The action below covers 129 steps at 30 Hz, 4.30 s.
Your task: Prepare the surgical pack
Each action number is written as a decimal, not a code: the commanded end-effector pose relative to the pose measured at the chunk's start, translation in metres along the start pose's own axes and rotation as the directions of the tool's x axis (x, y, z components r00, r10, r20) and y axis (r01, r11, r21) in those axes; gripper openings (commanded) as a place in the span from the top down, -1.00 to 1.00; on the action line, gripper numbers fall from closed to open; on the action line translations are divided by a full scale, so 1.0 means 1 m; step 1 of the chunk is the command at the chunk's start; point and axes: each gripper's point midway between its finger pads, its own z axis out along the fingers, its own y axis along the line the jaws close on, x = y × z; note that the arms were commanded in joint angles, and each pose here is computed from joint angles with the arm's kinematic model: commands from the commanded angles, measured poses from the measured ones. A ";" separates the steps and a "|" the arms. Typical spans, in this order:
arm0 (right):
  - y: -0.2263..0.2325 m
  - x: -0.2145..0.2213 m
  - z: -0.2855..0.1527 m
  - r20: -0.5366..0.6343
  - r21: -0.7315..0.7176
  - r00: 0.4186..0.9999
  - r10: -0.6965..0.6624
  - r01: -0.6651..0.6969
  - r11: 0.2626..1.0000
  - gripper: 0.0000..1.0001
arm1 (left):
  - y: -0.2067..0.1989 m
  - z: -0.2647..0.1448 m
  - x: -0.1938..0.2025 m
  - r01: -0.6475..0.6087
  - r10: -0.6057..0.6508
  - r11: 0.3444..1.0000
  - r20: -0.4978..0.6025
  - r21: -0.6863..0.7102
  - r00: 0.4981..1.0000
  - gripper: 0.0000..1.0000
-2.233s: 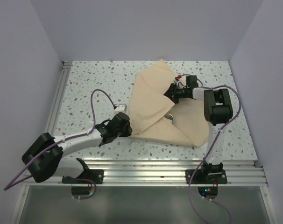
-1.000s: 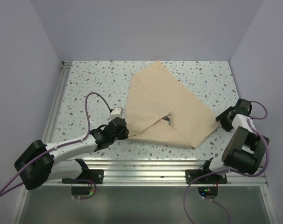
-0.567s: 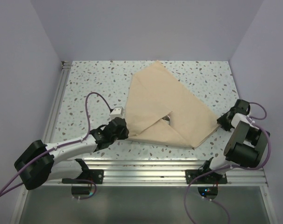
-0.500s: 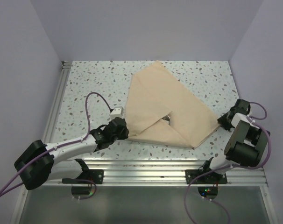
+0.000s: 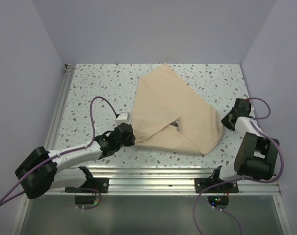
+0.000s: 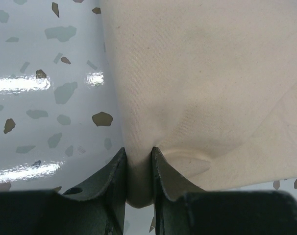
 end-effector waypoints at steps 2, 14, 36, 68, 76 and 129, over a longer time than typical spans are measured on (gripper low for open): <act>0.057 -0.041 -0.066 0.210 -0.116 0.974 -0.085 0.111 0.987 1.00 | -0.006 -0.001 -0.023 -0.006 0.006 1.000 0.089 0.006 0.996 0.67; 0.138 -0.031 -0.154 0.270 -0.310 0.939 -0.214 0.296 0.903 1.00 | 0.000 0.000 -0.022 -0.008 0.010 1.000 0.086 -0.024 0.996 0.67; -0.015 -0.014 -0.020 0.060 -0.055 0.993 0.104 -0.101 0.993 1.00 | 0.003 0.002 -0.025 -0.040 0.044 0.998 0.098 -0.042 0.994 0.68; -0.048 0.001 -0.011 0.071 0.077 0.991 0.110 -0.115 0.990 0.18 | 0.004 -0.004 -0.027 -0.042 0.045 0.999 0.110 -0.031 0.993 0.68; -0.041 0.011 0.012 0.018 0.051 0.991 0.133 -0.133 0.990 0.19 | 0.004 -0.003 -0.025 -0.039 0.042 0.999 0.106 -0.030 0.994 0.68; -0.015 0.037 0.016 -0.087 -0.023 0.994 0.073 -0.075 0.997 0.99 | 0.007 -0.001 -0.028 -0.035 0.042 0.997 0.110 -0.063 0.993 0.68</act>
